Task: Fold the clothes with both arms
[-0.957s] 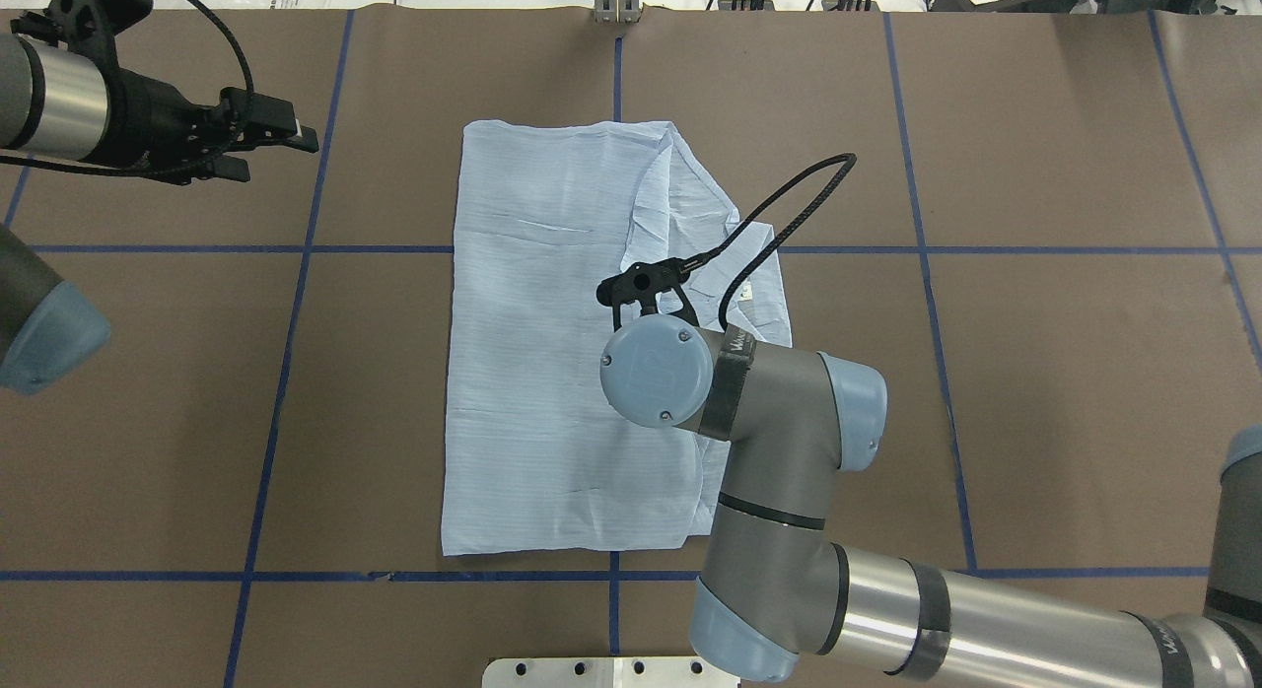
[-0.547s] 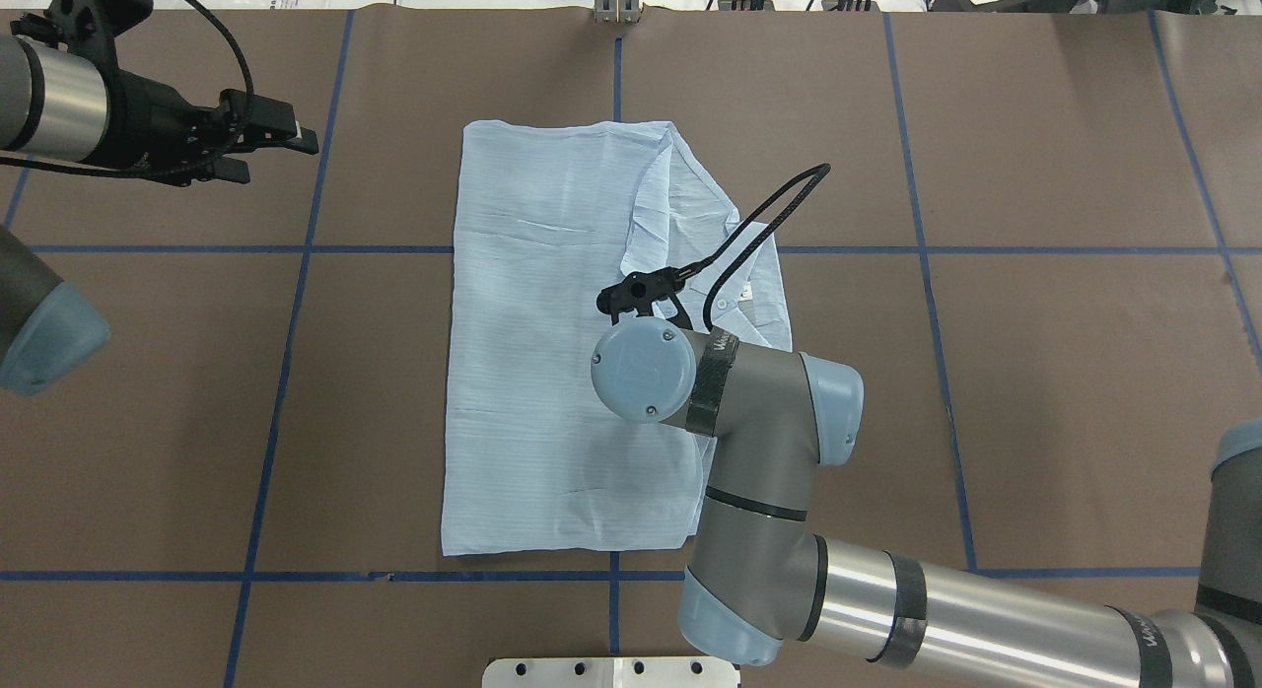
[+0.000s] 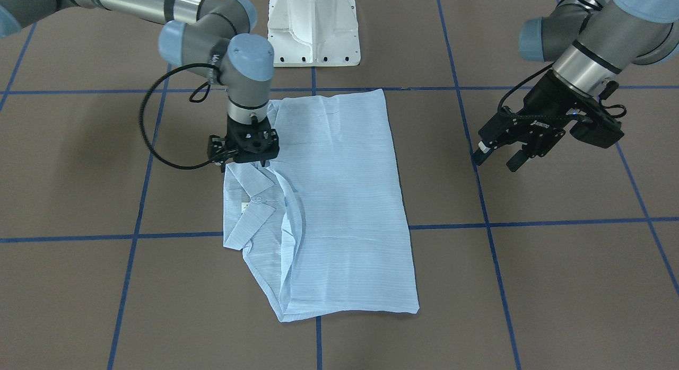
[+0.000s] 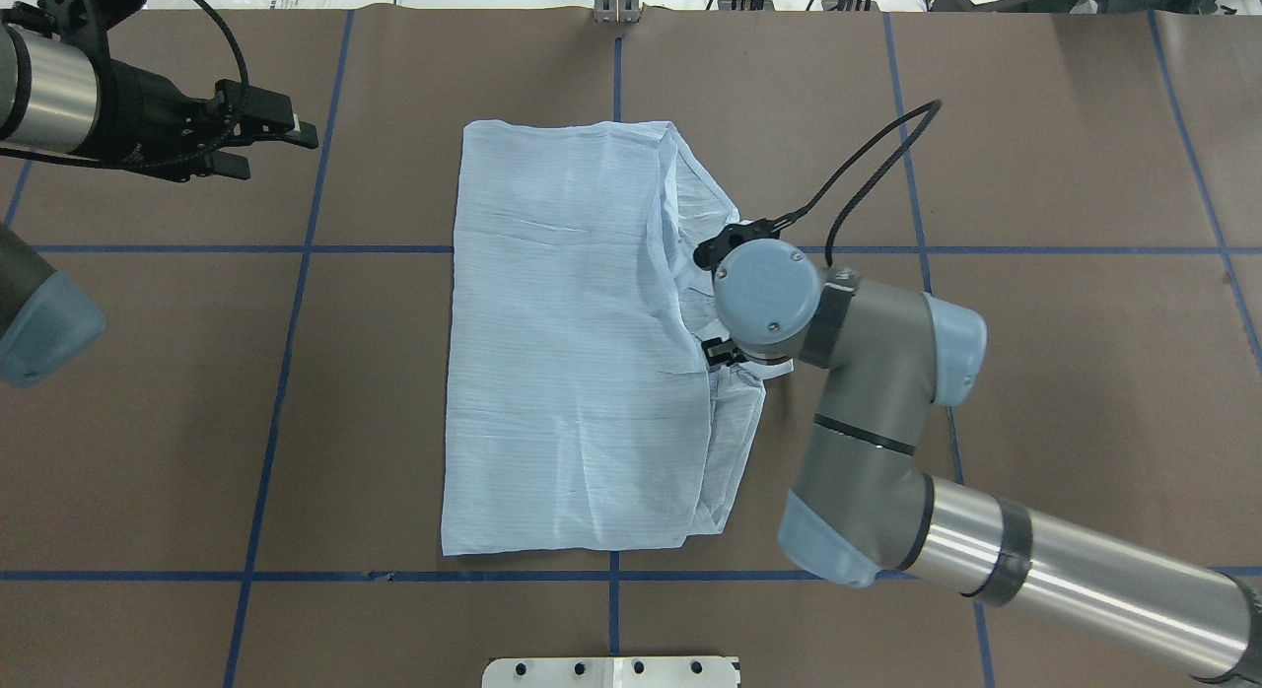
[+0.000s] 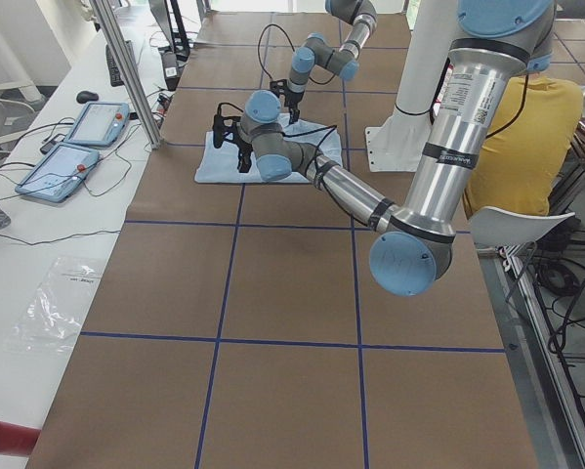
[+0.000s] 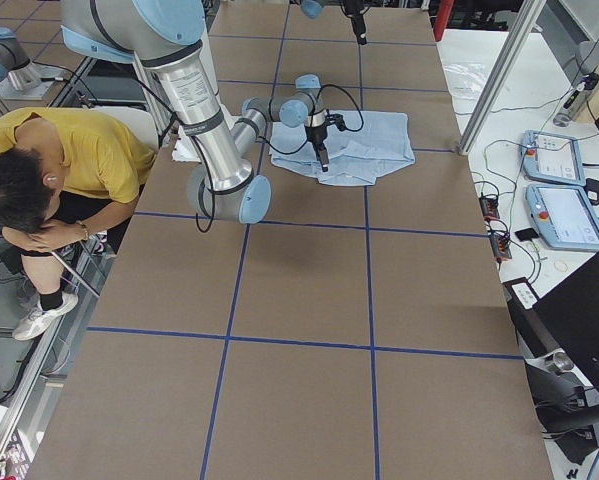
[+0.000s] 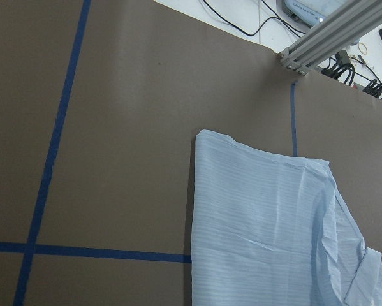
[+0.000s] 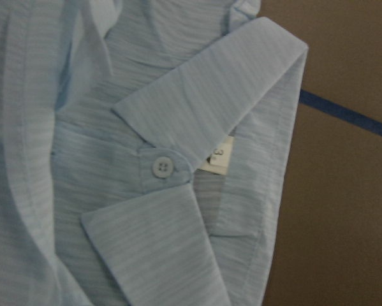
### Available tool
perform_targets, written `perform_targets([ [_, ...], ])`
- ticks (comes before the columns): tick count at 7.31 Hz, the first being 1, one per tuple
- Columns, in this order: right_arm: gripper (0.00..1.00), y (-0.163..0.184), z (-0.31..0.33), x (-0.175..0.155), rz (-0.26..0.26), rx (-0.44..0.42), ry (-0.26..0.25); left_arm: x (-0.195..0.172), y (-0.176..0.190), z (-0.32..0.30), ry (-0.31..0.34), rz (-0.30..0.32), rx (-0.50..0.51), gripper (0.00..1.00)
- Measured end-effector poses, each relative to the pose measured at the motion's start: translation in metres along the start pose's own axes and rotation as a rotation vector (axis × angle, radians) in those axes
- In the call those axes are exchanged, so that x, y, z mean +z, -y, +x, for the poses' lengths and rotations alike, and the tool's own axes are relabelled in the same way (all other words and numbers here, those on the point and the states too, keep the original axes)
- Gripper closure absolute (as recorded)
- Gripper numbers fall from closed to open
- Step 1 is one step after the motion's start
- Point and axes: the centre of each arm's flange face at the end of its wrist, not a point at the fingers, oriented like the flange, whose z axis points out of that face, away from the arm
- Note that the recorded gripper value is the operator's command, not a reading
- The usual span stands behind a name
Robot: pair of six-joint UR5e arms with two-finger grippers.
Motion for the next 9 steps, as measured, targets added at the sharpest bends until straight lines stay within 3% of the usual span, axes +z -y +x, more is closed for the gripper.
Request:
perform_targets([
  [3,0.00,-0.012,0.042,-0.021,-0.001,0.013,0.028,-0.008,0.003,0.003,-0.004,0.001,-0.004,0.00],
  [4,0.00,-0.012,0.041,-0.025,-0.001,0.067,0.037,-0.011,0.002,0.006,-0.003,0.000,-0.006,0.00],
  [5,0.00,-0.016,0.036,-0.031,-0.004,0.170,0.060,-0.015,0.001,0.010,-0.002,-0.001,-0.008,0.00],
  [9,0.00,-0.076,-0.047,-0.067,-0.070,0.730,0.180,-0.019,-0.002,0.011,0.004,-0.004,-0.008,0.00],
])
